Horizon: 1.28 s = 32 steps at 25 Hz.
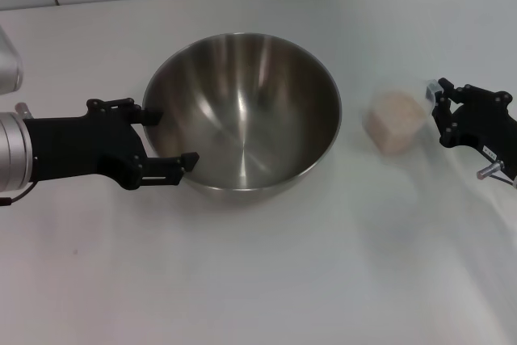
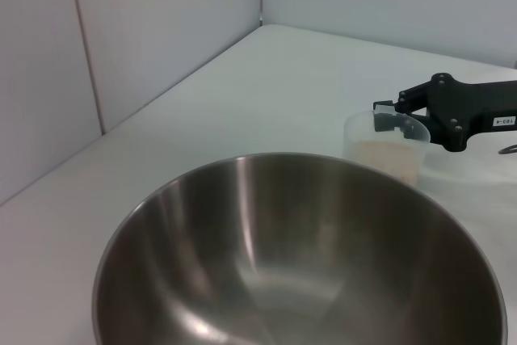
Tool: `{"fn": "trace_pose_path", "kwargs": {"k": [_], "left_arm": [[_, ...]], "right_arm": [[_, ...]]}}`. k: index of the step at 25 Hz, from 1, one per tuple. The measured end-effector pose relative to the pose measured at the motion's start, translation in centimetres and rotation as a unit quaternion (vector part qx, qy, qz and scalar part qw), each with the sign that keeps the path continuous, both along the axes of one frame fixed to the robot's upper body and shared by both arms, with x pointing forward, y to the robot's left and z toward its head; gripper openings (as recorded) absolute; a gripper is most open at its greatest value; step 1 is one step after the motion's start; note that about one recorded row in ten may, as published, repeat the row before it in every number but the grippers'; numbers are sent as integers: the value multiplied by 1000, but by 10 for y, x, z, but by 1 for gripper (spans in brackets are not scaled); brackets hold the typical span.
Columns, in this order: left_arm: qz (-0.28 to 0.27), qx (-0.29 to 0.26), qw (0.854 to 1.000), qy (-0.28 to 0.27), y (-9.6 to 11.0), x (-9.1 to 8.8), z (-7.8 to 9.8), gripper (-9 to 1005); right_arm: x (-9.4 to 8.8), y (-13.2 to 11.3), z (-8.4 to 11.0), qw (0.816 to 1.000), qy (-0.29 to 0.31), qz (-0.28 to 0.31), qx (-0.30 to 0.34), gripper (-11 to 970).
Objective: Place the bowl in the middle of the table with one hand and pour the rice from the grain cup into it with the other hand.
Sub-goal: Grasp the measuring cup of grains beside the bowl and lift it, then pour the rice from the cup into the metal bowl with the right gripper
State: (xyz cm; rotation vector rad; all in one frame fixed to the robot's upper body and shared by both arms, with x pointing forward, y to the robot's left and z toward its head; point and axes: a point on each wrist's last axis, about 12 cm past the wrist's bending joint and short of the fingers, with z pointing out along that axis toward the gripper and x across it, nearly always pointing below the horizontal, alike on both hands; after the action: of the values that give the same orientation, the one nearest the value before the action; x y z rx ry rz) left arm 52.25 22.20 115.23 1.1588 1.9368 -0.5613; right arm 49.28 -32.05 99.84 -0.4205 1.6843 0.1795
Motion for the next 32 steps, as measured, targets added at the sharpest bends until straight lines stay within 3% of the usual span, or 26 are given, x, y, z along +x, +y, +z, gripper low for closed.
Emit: {"fn": "trace_pose_path", "kwargs": {"k": [8,12,16,17,18,23,29,32], "left_arm": [[-1,-1,1000,-1,-1,1,2,827],[-2,-1,1000,0,-2,2,2,827],[-3,0,1000,1,-2,4,1,827],[-4,0,1000,0,-2,4,1,827],[-4,0,1000,0,-2,4,1,827],[-6,-1,1000,-1,-4,8,2,827],[-5,-2,1000,-3,-4,9,3,827],[-6,-2,1000,-3,-5,9,3,827]], "right_arm": [[0,-1,2,1000,-14,-11,6,6],[-3,-4,8,999,-43,-17,13,7],[-7,-2,28,991,-130,-7,29,7],[-6,2,40,981,-190,-5,27,7],[-6,2,40,981,-190,-5,27,7],[14,41,66,942,-331,18,-57,6],[46,94,69,898,-373,34,-229,6],[49,118,65,851,-395,45,-344,6]]}}
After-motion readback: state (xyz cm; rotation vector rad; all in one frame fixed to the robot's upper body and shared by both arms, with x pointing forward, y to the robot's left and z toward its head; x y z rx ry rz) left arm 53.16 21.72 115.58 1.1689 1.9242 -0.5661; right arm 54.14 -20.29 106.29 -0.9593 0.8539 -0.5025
